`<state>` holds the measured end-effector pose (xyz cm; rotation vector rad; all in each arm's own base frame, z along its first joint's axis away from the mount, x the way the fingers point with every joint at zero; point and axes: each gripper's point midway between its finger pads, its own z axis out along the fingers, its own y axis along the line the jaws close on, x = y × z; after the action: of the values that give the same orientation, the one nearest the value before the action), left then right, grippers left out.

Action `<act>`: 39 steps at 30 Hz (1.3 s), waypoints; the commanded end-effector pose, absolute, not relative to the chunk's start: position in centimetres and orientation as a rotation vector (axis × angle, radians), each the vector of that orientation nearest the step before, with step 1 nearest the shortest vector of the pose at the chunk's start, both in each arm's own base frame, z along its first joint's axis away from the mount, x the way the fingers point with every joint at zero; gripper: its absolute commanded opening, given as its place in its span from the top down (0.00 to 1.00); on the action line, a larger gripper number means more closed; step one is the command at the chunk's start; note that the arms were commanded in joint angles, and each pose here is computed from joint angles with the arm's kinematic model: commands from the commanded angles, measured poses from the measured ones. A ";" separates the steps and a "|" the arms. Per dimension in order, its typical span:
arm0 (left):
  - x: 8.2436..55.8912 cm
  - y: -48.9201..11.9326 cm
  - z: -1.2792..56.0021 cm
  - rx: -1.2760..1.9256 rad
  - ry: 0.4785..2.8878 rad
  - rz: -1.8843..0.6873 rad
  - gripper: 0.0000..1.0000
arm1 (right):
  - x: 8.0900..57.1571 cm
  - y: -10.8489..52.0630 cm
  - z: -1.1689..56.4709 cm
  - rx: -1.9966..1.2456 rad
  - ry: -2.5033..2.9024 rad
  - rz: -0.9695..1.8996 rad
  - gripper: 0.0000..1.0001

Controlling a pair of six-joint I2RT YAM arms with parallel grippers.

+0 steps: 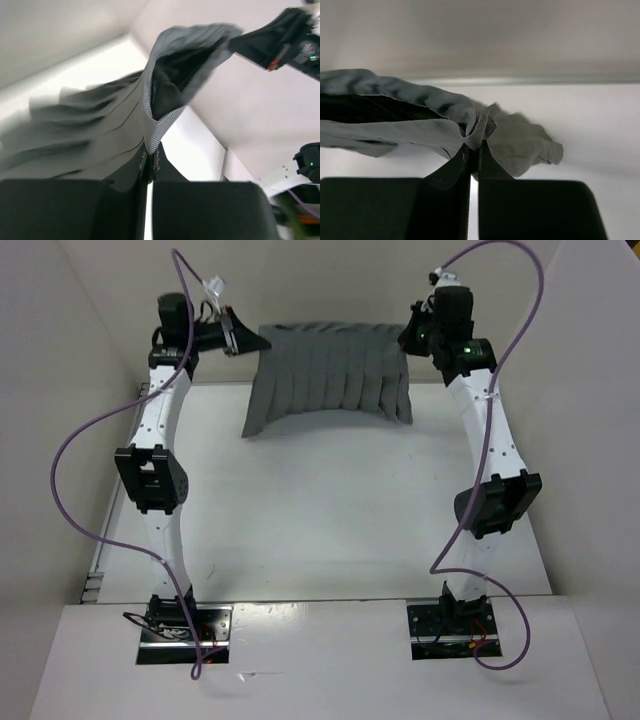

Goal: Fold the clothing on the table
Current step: Fold the skirt

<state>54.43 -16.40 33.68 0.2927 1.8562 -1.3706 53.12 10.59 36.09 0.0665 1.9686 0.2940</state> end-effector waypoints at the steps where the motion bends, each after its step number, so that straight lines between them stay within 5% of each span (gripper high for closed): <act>1: 52.9 -16.0 41.8 0.392 1.724 -1.333 1.00 | 50.2 8.2 44.8 0.129 1.798 0.238 1.00; 7: 49.9 -17.8 40.7 0.509 1.780 -1.272 1.00 | 46.9 11.0 42.6 0.021 1.872 0.285 1.00; 8: 48.9 -18.1 40.7 0.536 1.788 -1.263 1.00 | 46.6 11.6 37.6 0.005 1.979 0.282 1.00; 16: 39.1 -18.3 22.4 0.261 2.112 -1.524 1.00 | 34.5 17.0 22.8 -0.089 2.324 0.444 1.00; 22: 29.9 -18.5 15.4 0.177 2.340 -1.538 1.00 | 26.3 16.2 20.3 0.082 2.467 0.566 1.00; 28: 30.4 -18.2 13.6 0.140 2.377 -1.493 1.00 | 25.3 14.8 18.2 0.192 2.530 0.482 1.00; 39: 40.1 -17.5 15.0 0.109 2.320 -1.326 1.00 | 30.9 8.3 17.9 0.501 2.458 0.144 1.00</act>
<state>36.87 -18.11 12.98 0.0530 2.4207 -1.3984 28.67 10.92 15.48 0.3955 2.5717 0.2492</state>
